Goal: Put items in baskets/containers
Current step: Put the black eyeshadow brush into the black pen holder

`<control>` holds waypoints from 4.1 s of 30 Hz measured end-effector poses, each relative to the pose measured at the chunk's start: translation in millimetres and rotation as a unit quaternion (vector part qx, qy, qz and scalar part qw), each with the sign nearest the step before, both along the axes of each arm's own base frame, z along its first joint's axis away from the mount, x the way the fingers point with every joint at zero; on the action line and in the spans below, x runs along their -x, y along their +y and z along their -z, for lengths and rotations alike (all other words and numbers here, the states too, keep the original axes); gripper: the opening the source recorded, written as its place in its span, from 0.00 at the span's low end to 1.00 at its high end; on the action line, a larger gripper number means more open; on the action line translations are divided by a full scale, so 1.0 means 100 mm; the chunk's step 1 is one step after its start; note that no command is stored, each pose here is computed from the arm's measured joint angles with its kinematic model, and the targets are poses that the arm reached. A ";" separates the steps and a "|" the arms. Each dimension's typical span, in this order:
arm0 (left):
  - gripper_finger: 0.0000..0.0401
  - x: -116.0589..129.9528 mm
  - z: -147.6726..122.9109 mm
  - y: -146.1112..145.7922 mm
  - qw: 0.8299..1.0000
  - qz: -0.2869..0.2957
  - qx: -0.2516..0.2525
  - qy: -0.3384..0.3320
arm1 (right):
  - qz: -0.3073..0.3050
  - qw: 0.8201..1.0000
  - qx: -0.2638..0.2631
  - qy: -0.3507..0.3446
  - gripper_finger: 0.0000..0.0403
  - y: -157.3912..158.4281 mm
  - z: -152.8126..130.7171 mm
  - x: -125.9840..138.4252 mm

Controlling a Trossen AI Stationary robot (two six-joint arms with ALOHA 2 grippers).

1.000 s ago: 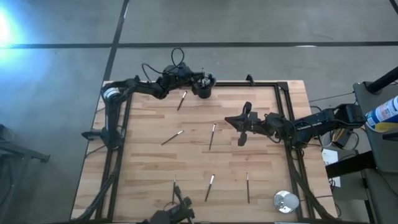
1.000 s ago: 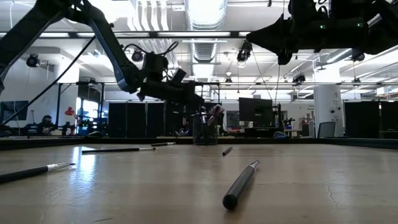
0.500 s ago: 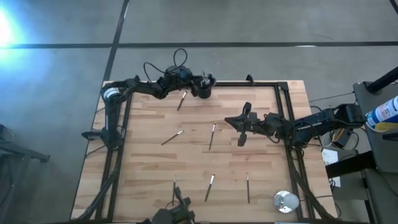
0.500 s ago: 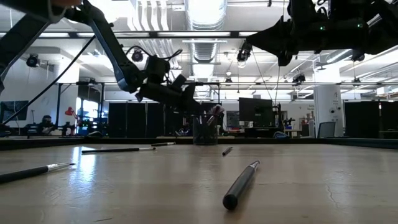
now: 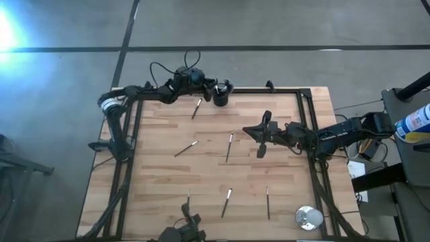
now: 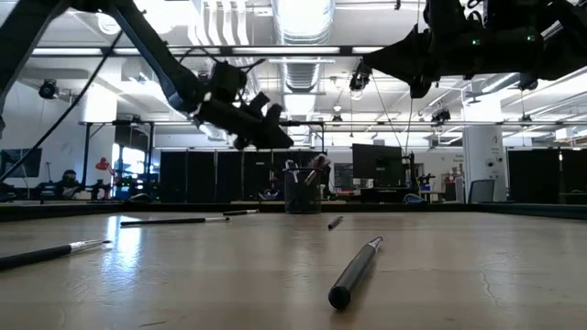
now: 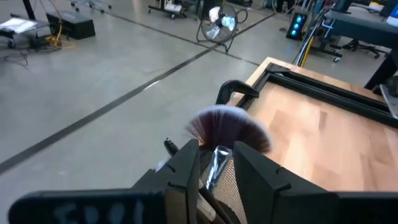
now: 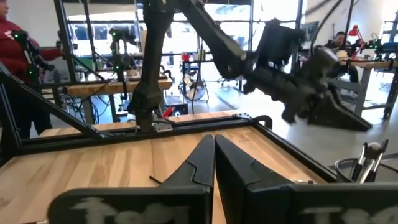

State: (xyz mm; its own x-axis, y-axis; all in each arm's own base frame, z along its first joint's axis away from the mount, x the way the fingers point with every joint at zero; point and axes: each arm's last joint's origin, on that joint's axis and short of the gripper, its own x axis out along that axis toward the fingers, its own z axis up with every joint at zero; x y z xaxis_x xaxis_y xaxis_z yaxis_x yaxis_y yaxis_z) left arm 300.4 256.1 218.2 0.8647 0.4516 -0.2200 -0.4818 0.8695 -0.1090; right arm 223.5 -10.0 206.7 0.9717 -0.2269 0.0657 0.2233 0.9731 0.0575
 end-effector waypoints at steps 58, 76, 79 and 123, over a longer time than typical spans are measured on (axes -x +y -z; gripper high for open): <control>0.25 0.15 0.80 -2.04 0.912 -0.031 0.240 0.332 | -0.134 0.983 0.052 0.117 0.02 0.05 0.44 -0.27; 0.00 0.06 0.46 -2.02 0.957 -0.017 0.210 0.200 | -0.133 0.982 0.043 0.125 0.02 0.05 0.47 -0.25; 0.00 0.12 0.34 -2.06 0.971 0.001 0.194 0.143 | -0.132 0.982 0.037 0.133 0.02 0.05 0.52 -0.22; 0.00 0.02 0.10 -2.27 0.938 0.246 -0.002 -0.244 | -0.112 0.983 -0.125 -0.077 0.25 -0.15 0.41 -1.04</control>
